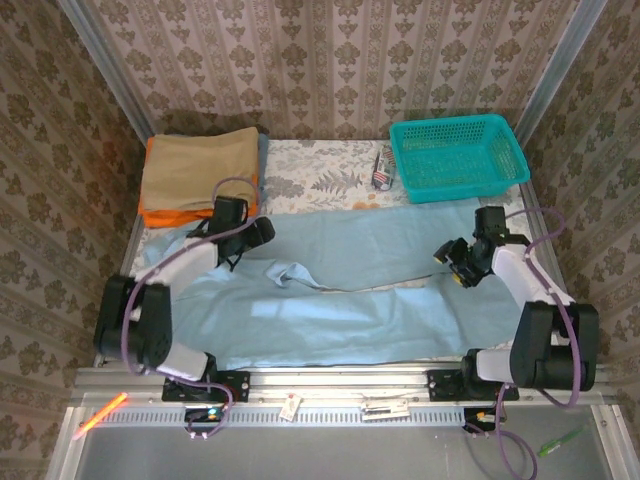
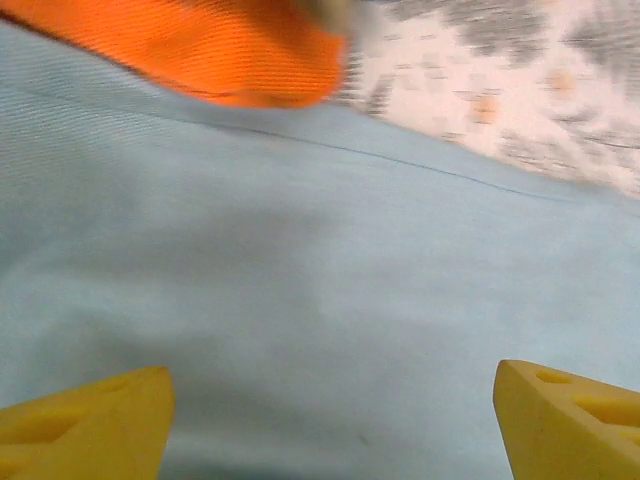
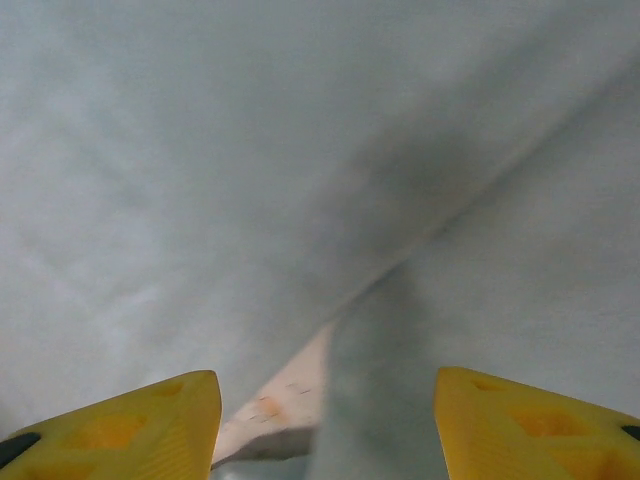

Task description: Fold and stack the trousers

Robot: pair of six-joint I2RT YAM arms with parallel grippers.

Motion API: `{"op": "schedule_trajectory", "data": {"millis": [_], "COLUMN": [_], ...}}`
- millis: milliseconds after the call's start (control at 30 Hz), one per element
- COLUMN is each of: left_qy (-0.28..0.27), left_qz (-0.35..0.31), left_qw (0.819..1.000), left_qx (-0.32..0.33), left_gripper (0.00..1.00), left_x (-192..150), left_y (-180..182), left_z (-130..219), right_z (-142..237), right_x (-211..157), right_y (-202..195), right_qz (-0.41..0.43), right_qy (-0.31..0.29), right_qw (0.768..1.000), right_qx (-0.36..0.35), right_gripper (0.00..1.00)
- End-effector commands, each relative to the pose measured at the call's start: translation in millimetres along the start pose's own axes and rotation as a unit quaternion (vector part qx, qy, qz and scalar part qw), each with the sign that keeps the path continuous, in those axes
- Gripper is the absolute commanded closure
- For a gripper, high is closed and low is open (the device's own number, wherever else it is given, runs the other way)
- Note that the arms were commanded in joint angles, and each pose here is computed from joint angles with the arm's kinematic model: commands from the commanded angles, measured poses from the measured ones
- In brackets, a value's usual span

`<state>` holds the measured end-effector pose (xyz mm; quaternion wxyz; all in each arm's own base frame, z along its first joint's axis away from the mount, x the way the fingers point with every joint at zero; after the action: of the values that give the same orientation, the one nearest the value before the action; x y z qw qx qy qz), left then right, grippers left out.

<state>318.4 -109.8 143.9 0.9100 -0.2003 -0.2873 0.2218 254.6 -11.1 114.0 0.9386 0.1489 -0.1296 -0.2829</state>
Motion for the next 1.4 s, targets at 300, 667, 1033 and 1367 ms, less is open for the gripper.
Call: {"op": "schedule_trajectory", "data": {"millis": [300, 667, 1033, 1367], "left_qy": [-0.033, -0.036, -0.016, -0.006], "left_qz": [0.004, -0.008, 0.005, 0.025], "left_qw": [0.997, 0.995, 0.998, 0.999], "left_qx": [-0.065, -0.096, -0.067, -0.039], "left_gripper": [0.16, 0.13, 0.13, 0.14], "left_x": [-28.4, -27.0, -35.2, -25.1], "left_y": [11.6, 6.2, 21.2, 26.7], "left_z": [77.4, 90.7, 77.4, 69.5], "right_z": [-28.1, 4.5, 11.0, -86.1], "right_x": [4.5, 3.0, 12.1, 36.0], "right_y": [-66.9, -102.7, 60.3, 142.6], "right_qz": [-0.111, -0.178, 0.055, 0.197], "right_qy": [0.024, -0.026, -0.053, 0.096], "right_qw": [0.988, 0.976, 0.997, 0.975], "right_qx": [-0.107, -0.122, 0.012, -0.036], "right_gripper": [0.39, 0.34, 0.35, 1.0]}}
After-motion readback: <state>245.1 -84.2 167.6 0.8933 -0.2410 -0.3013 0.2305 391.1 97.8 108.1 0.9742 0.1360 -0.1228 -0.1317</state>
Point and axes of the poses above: each hand's point on the last joint's axis, 136 mm out from that joint toward the fingers, its own z axis back along the fingers, its own y axis along the line the jaws close on, x = y × z, the point moved 6 cm from there along z, back along the fingers, and after that the axes turned 14 degrees about z, right-handed, at the moved point
